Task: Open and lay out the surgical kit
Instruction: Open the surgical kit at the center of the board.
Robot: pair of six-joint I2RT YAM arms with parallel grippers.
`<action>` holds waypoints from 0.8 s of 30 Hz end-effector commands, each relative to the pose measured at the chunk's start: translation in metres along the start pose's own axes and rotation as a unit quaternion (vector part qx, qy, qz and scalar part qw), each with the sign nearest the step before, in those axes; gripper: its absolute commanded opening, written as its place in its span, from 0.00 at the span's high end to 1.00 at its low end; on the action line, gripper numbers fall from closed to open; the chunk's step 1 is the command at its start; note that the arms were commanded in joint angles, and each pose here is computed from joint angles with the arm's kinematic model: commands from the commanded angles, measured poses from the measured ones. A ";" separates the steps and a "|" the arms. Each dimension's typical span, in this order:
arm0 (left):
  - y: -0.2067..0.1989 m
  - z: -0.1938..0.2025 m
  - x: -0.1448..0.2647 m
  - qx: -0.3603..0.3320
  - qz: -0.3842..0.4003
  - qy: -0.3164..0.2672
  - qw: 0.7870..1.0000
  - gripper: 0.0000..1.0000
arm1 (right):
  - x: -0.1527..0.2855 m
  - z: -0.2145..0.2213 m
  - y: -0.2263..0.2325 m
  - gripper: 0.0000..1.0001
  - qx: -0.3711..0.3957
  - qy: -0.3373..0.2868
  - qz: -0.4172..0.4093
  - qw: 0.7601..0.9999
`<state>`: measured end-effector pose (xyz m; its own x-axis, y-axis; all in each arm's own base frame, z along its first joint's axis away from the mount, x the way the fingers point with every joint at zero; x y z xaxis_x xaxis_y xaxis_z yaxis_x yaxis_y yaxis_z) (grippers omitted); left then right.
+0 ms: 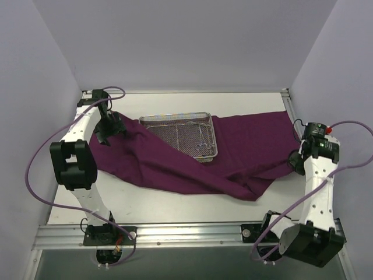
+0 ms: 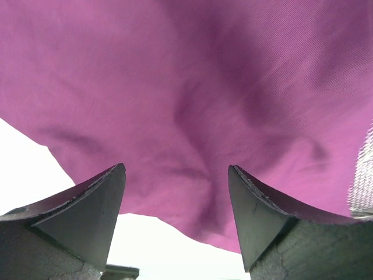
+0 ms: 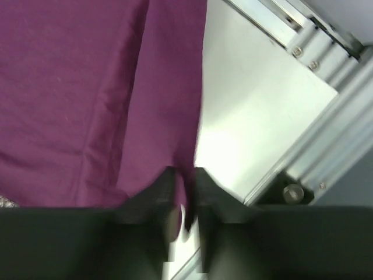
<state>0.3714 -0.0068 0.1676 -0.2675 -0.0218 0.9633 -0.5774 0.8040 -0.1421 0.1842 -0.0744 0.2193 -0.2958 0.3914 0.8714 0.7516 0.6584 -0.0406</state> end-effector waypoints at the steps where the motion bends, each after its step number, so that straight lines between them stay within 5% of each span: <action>1: 0.002 -0.006 0.021 0.006 0.019 -0.045 0.999 0.20 | 0.027 0.028 -0.026 0.72 0.003 0.024 0.027 0.999; 3: -0.003 -0.008 0.022 0.001 0.032 -0.043 0.999 0.18 | 0.029 0.043 -0.026 0.50 0.010 0.071 0.017 0.997; 5: -0.009 -0.011 0.015 -0.005 0.029 -0.033 0.999 0.17 | 0.031 0.051 -0.023 0.38 0.022 0.099 -0.002 0.995; 6: -0.009 -0.011 0.014 -0.005 0.021 -0.026 0.999 0.17 | 0.033 0.052 -0.021 0.23 0.025 0.103 -0.018 0.994; 9: -0.019 -0.026 0.013 -0.005 0.012 -0.036 0.999 0.17 | 0.041 0.038 -0.018 0.06 0.032 0.064 -0.038 0.997; 14: -0.039 -0.052 0.010 -0.001 0.010 -0.049 0.999 0.17 | 0.043 0.021 0.006 0.03 0.035 0.069 -0.105 0.991; 24: -0.087 -0.037 -0.002 -0.006 -0.018 -0.032 0.999 0.19 | 0.040 0.002 0.025 0.09 0.036 0.061 -0.141 0.988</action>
<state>0.4568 -0.0490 0.1758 -0.3203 -0.0504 0.9460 -0.5383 0.8314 -0.1380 0.1830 -0.0419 0.2383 -0.3656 0.1223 0.9227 0.6304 0.7619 0.1488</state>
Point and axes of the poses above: each gripper's point midway between its finger pads, its own x axis back along the fingers, its own y axis along the line the jaws close on, z = x × y, the point moved 6 cm from there along x, back along the fingers, and after that the axes turned 8 degrees about x, right-handed, at the moved point
